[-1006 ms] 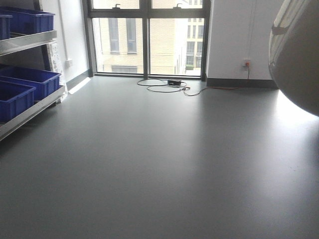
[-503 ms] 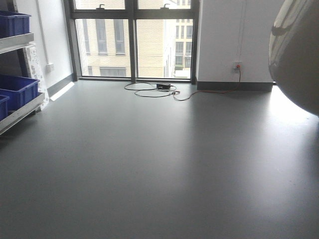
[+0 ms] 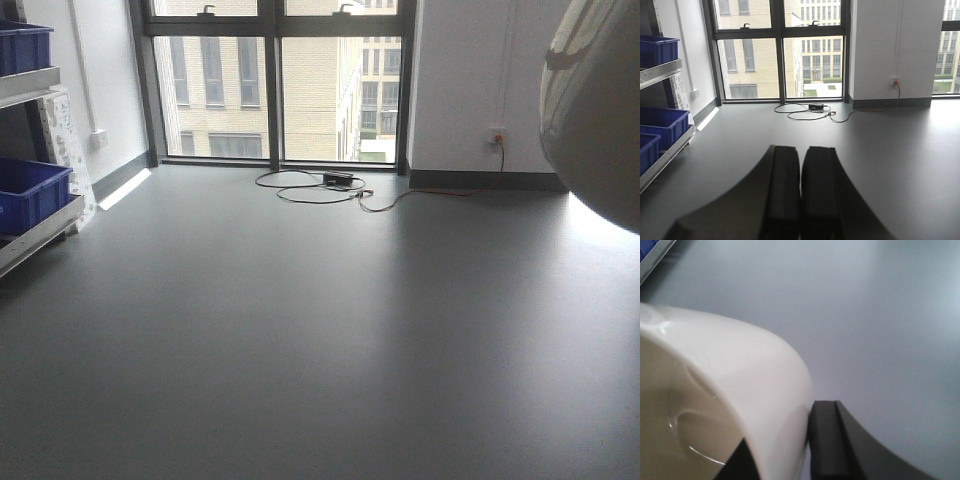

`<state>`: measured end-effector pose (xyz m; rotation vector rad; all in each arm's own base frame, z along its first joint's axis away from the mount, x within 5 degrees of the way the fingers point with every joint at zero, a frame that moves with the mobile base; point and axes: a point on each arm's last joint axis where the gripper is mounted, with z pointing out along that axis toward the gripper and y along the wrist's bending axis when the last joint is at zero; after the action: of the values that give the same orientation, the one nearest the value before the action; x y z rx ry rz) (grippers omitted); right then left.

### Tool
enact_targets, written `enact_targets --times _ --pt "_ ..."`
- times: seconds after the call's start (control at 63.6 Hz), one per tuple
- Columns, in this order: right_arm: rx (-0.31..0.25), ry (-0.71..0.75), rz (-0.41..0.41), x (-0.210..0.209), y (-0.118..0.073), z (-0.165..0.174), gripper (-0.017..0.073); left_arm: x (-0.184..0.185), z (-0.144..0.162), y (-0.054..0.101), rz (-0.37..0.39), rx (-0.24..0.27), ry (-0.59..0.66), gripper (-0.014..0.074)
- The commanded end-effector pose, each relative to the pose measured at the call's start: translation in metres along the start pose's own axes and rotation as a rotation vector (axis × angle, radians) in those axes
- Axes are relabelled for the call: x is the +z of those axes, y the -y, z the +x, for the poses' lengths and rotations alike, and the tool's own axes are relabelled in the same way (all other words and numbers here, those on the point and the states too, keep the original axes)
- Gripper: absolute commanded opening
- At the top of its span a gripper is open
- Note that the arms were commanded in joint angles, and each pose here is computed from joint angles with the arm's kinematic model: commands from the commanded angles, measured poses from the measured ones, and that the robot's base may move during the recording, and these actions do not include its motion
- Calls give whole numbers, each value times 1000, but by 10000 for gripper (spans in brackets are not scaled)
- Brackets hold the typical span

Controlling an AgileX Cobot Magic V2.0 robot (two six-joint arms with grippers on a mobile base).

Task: Move white bin to right shelf second layer
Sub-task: 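Continue driving toward the windows with the bin held, then turn the base toward the rack of blue crates near the window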

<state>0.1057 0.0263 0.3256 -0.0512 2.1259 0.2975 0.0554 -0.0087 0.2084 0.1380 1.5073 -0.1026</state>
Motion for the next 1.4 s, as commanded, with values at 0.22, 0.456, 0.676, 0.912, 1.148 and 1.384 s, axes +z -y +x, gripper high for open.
enact_targets --times 0.22,0.456,0.676,0.912,1.148,1.384 --pt "4 125 -18 -7 -3 -17 56 -1 2 0 -5 -14 73 85" --pt "4 125 -18 -7 -3 -17 56 -1 2 0 -5 -14 73 85" --pt "4 125 -18 -7 -3 -17 56 -1 2 0 -5 -14 73 85" --pt "4 125 -18 -7 -3 -17 56 -1 2 0 -5 -14 73 85" --pt "4 125 -18 -7 -3 -17 56 -1 2 0 -5 -14 73 85" --pt "4 124 -18 -7 -3 -17 56 -1 2 0 -5 -14 73 85"
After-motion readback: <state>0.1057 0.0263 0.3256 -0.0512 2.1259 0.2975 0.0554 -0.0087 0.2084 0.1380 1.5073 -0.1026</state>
